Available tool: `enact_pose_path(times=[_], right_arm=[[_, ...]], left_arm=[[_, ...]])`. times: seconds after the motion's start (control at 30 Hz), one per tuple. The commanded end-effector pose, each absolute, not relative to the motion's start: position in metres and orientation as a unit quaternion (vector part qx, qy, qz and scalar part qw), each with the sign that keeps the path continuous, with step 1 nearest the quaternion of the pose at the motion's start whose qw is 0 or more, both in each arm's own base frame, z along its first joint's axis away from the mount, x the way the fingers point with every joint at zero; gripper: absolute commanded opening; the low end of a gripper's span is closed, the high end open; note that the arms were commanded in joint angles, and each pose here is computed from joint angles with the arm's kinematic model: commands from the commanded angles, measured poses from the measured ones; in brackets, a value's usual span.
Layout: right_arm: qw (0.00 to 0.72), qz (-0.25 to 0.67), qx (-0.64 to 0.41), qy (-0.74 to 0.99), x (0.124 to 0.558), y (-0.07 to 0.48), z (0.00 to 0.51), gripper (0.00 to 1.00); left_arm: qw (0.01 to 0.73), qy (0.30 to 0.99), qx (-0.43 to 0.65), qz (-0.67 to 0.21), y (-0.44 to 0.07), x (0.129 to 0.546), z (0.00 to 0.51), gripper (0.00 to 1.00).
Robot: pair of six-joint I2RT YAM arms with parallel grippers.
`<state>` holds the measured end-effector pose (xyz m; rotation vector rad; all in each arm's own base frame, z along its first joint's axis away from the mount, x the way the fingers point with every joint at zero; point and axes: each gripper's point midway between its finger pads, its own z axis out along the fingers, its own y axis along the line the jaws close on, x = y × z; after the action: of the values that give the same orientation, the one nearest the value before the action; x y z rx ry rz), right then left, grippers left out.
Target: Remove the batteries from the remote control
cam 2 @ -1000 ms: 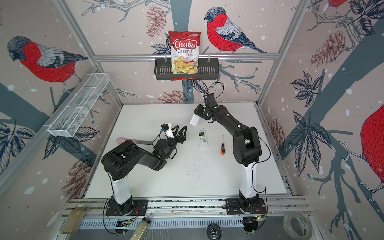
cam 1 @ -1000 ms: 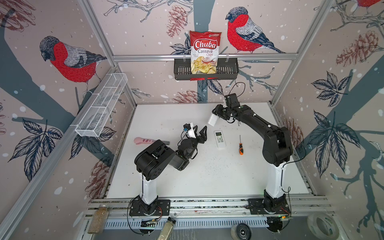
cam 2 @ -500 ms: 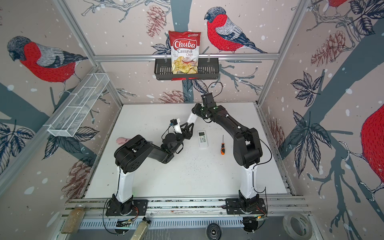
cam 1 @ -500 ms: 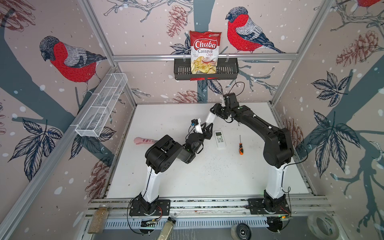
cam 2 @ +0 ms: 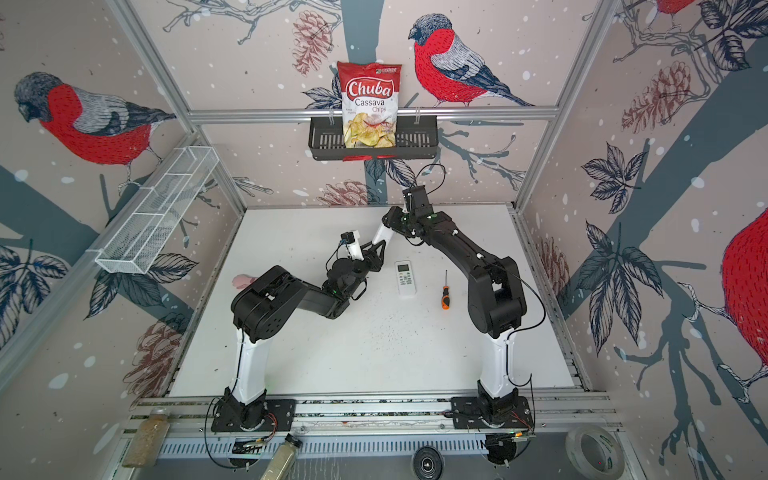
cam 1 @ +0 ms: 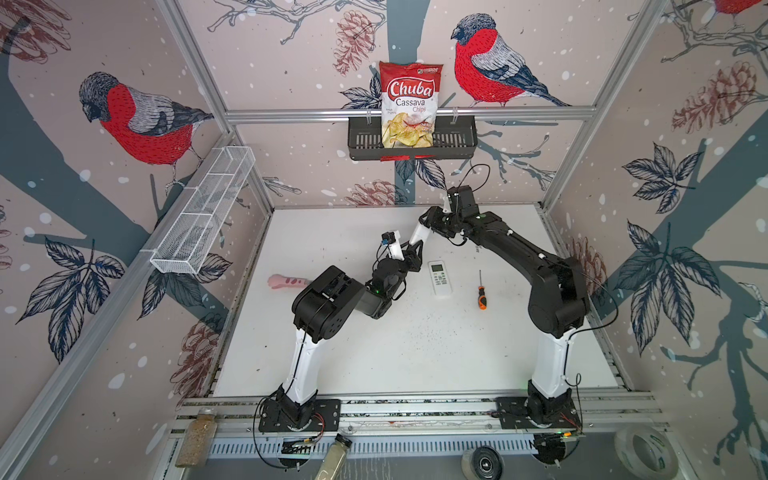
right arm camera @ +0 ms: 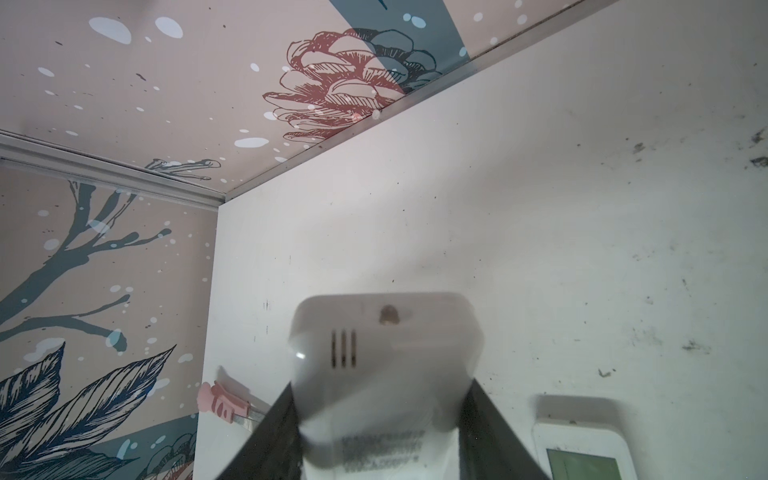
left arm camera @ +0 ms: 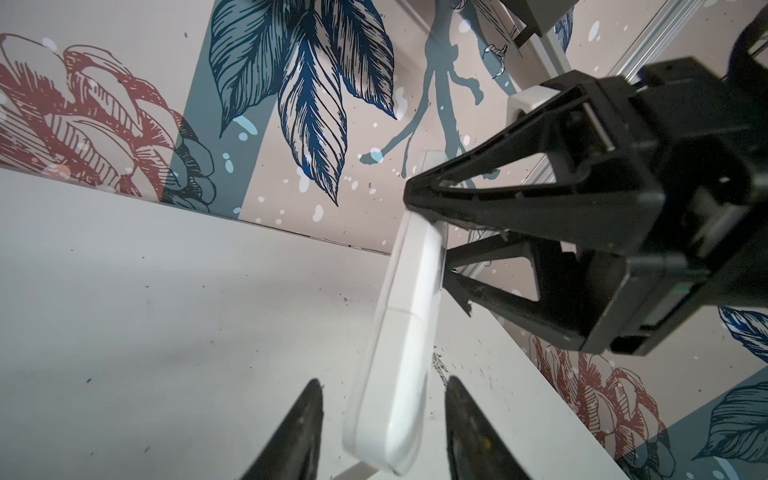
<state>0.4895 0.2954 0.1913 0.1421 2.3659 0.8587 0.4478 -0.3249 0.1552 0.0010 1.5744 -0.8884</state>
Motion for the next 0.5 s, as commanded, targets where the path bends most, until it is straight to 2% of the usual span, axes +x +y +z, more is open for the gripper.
enact_pose_path(times=[0.0, 0.23, 0.47], right_arm=[[0.307, 0.336, 0.044, 0.889, 0.4927, 0.3009, 0.1935, 0.30], [0.309, 0.339, 0.044, 0.888, 0.4925, 0.3000, 0.1940, 0.29], [0.307, 0.343, 0.046, 0.886, 0.4929, 0.2936, 0.1925, 0.29]], left_arm=[[0.614, 0.679, 0.010, -0.402, -0.3320, 0.4484, 0.1586, 0.49], [0.607, 0.683, 0.009, -0.406, -0.3361, 0.4515, 0.1530, 0.34], [0.603, 0.682, 0.011, -0.412, -0.3370, 0.4490, 0.1505, 0.29]])
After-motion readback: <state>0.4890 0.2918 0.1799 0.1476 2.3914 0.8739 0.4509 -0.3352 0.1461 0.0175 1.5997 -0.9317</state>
